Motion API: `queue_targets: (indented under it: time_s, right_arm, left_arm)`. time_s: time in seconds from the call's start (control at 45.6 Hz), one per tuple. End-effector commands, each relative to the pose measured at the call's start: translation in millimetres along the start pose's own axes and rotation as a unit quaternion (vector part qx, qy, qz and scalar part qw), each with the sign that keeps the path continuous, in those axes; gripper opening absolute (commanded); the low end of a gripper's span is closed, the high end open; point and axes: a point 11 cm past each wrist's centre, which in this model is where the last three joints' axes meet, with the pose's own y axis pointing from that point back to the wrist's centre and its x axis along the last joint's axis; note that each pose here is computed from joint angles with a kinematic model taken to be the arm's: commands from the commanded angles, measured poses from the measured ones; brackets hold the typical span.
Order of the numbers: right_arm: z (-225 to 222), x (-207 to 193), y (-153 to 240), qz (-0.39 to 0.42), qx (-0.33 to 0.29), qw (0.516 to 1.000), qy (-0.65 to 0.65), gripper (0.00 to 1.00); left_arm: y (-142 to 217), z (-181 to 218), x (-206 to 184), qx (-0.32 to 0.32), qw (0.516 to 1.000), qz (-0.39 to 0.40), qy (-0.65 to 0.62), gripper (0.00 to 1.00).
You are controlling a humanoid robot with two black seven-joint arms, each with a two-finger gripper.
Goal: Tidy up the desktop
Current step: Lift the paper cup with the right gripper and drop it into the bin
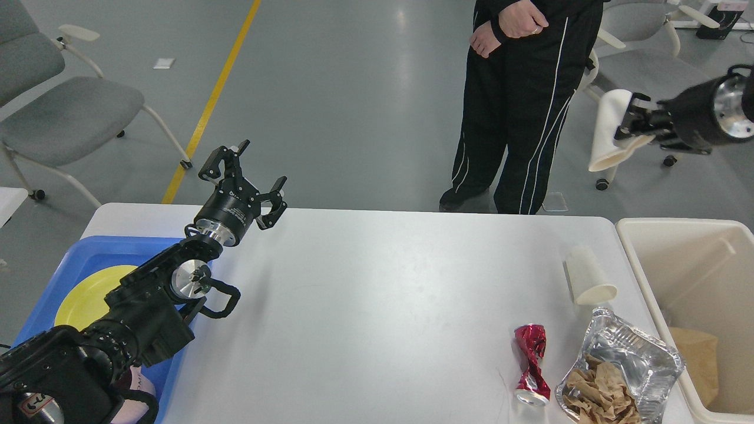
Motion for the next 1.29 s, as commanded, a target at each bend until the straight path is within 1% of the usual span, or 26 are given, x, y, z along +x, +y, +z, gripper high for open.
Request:
queue_targets:
  time_s: [0.0,0.131,0.175,0.285,0.329,0.394,0.438,0.46,0.57,0.723,1.008,1.117,1.271]
  right_arm:
    - [73,-21,-28,0.017,-0.069,0.997,-0.017,0.00]
    - [140,-57,-53,0.025,-0.135,0.990,-0.009,0.01]
    - [158,-66,-57,0.032,-0.154,0.988,-0.003,0.08]
    - [192,-83,-66,0.056,-0.182,0.982,0.010,0.47]
    - [204,-94,-70,0.061,-0.190,0.980,0.010,0.61]
    - [220,-110,-75,0.068,-0.198,0.978,0.004,0.85]
    - [226,-119,-77,0.071,-0.200,0.977,-0.004,0.97]
    - [228,-123,-79,0.071,-0.200,0.977,-0.008,0.99]
    - [234,-138,-82,0.064,-0.201,0.977,-0.022,1.00]
    - [234,-142,-84,0.059,-0.200,0.978,-0.023,1.00]
    - [209,-147,-99,0.047,-0.178,0.983,-0.014,1.00]
    - [173,-121,-105,0.058,-0.147,0.987,-0.007,1.00]
    - [121,-82,-91,0.036,-0.117,0.992,0.018,1.00]
  left_arm:
    - [0,0,0,0.000,1.000,0.000,0.001,0.96]
    - [0,0,0,0.000,1.000,0.000,0.001,0.96]
    - [0,0,0,0.000,1.000,0.000,0.001,0.96]
    - [0,0,0,0.000,1.000,0.000,0.001,0.96]
    - [0,0,0,0.000,1.000,0.000,0.001,0.96]
    - [0,0,0,0.000,1.000,0.000,0.000,0.96]
    - [0,0,0,0.000,1.000,-0.001,0.000,0.96]
    - [0,0,0,0.000,1.000,0.000,0.000,0.96]
    - [0,0,0,0.000,1.000,0.000,0.001,0.96]
    - [0,0,0,0.000,1.000,0.000,0.001,0.96]
    - [0,0,0,0.000,1.000,0.000,0.000,0.96]
    - [0,0,0,0.000,1.000,0.000,0.000,0.96]
    - [0,0,0,0.000,1.000,0.000,0.001,0.96]
